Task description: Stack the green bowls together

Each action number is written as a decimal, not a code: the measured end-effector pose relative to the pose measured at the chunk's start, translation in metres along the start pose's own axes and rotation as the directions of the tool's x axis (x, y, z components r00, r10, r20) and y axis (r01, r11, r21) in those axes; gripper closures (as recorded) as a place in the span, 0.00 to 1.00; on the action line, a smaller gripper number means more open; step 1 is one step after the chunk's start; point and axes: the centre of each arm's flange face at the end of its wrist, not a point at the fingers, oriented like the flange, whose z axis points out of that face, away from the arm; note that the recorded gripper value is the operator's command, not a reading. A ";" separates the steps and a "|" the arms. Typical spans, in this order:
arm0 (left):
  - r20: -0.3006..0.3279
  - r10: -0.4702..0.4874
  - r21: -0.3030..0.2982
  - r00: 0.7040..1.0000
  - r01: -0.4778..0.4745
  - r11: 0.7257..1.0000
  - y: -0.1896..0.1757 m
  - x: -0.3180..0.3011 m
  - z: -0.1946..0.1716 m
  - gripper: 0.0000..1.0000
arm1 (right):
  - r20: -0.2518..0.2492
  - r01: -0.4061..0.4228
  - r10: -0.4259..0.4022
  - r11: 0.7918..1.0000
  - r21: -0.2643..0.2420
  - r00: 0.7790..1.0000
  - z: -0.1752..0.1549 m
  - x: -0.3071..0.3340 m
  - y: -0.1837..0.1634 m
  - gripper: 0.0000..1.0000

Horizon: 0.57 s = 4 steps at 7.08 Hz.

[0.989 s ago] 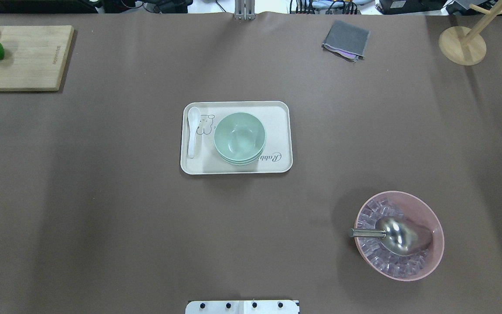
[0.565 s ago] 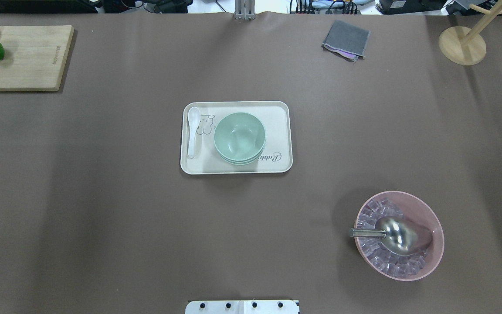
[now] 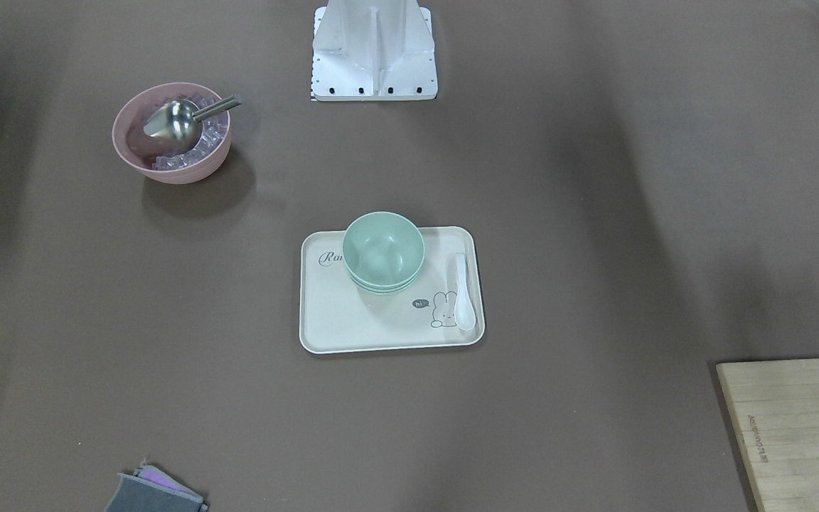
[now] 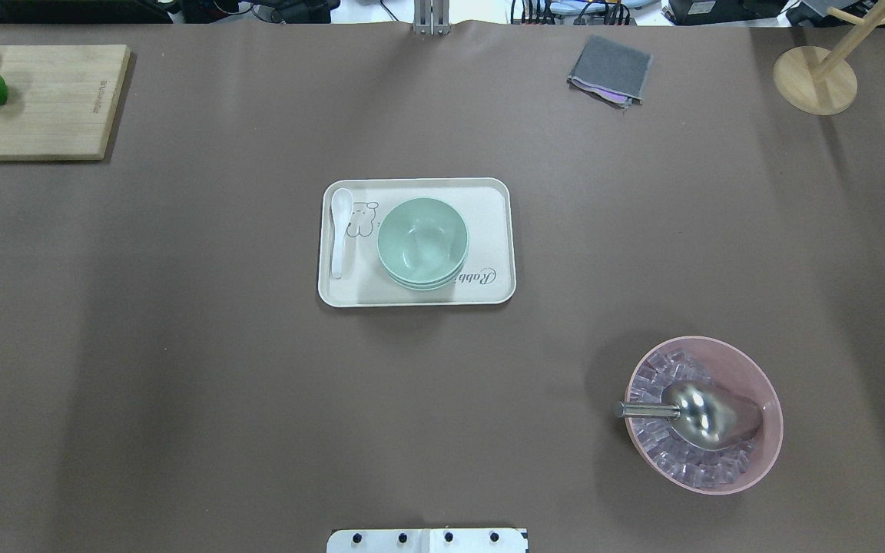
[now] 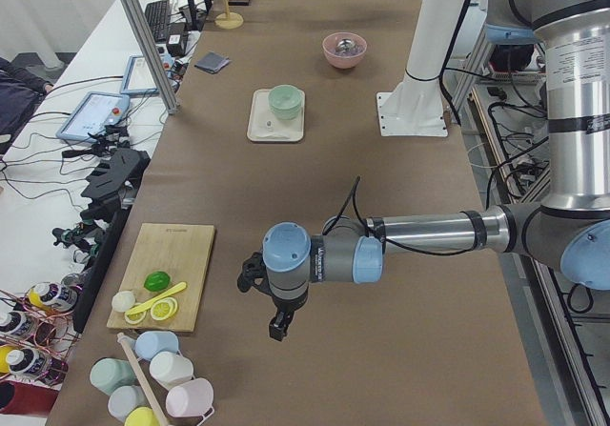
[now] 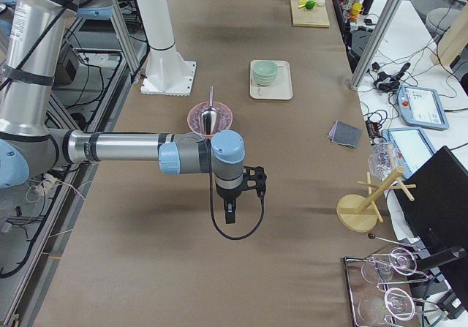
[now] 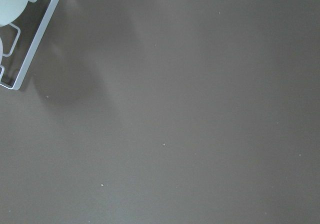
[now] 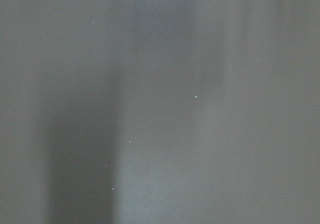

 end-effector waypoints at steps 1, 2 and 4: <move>-0.001 0.001 -0.001 1.000 -0.001 1.000 0.001 0.000 0.001 0.02 | 0.001 -0.001 0.001 1.000 -0.001 1.000 0.000 0.000 0.000 0.00; -0.002 0.002 -0.003 1.000 -0.002 1.000 0.001 -0.001 0.001 0.02 | 0.001 -0.003 0.003 1.000 -0.002 1.000 0.001 0.000 0.000 0.00; 0.000 0.002 -0.002 1.000 -0.002 1.000 0.001 0.000 0.001 0.02 | 0.001 -0.005 0.005 1.000 -0.003 1.000 0.001 0.000 0.000 0.00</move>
